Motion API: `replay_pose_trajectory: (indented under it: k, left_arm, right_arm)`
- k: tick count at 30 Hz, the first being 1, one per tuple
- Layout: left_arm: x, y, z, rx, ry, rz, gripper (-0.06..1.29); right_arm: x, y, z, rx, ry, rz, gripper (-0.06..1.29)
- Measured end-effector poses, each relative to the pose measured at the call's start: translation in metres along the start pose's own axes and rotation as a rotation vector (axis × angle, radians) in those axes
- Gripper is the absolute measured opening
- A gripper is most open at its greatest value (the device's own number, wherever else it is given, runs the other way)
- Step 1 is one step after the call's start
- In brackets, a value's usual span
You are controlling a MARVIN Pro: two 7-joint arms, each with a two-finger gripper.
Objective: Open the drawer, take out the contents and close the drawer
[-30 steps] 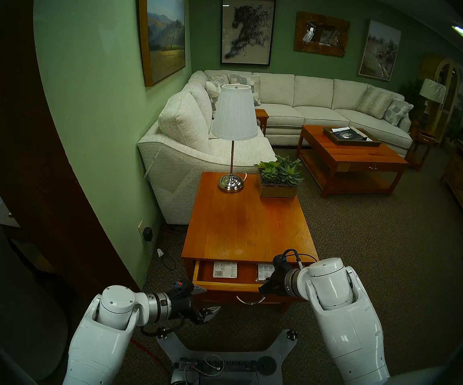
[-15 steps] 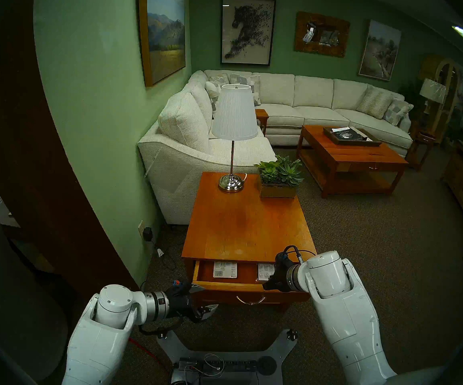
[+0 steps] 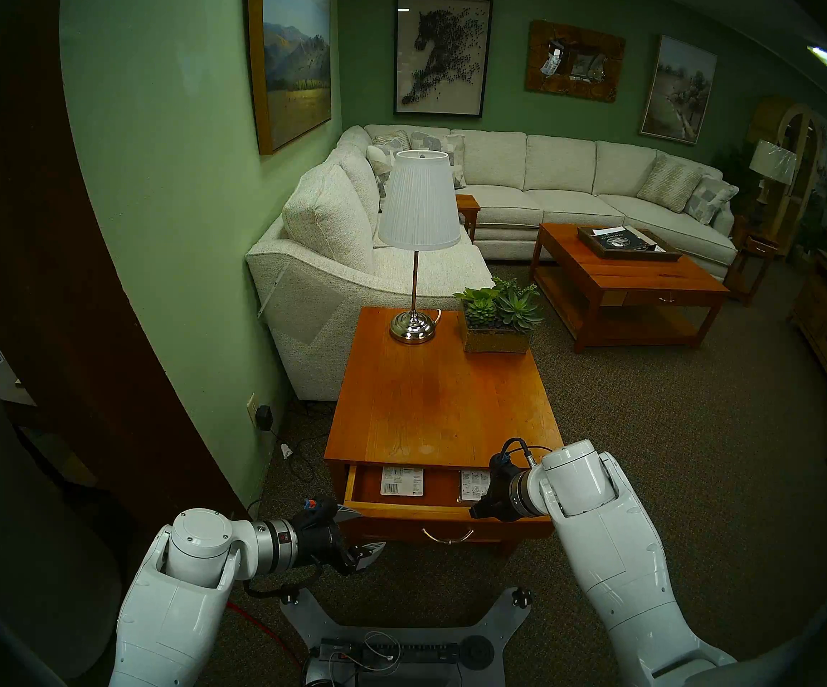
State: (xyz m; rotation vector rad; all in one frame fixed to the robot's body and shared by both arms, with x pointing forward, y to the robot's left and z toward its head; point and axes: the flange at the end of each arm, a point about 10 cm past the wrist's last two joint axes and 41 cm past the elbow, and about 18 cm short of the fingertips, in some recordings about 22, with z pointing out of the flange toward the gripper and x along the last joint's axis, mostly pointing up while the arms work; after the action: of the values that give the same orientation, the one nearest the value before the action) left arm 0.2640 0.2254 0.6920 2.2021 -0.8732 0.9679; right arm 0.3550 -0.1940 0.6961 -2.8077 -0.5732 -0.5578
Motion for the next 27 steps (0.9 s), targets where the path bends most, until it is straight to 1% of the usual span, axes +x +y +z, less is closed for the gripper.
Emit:
replay_pose_trajectory:
  k: [6, 13, 20, 27]
  left_arm:
    - [-0.001, -0.001, 0.0, -0.001, 0.0, -0.005, 1.23]
    - [-0.002, -0.001, 0.001, -0.006, -0.001, -0.012, 1.23]
    - [-0.003, -0.003, 0.003, -0.01, 0.0, -0.017, 1.23]
    - [-0.002, -0.003, 0.006, -0.02, 0.0, -0.017, 1.23]
  right_arm:
    - [-0.002, 0.005, 0.001, 0.012, -0.014, 0.001, -0.04]
    - [-0.013, 0.006, -0.002, 0.035, -0.029, -0.002, -0.04]
    - [-0.035, 0.0, -0.005, 0.061, -0.051, -0.004, -0.04]
    - [-0.063, -0.01, -0.008, 0.087, -0.083, 0.001, -0.04]
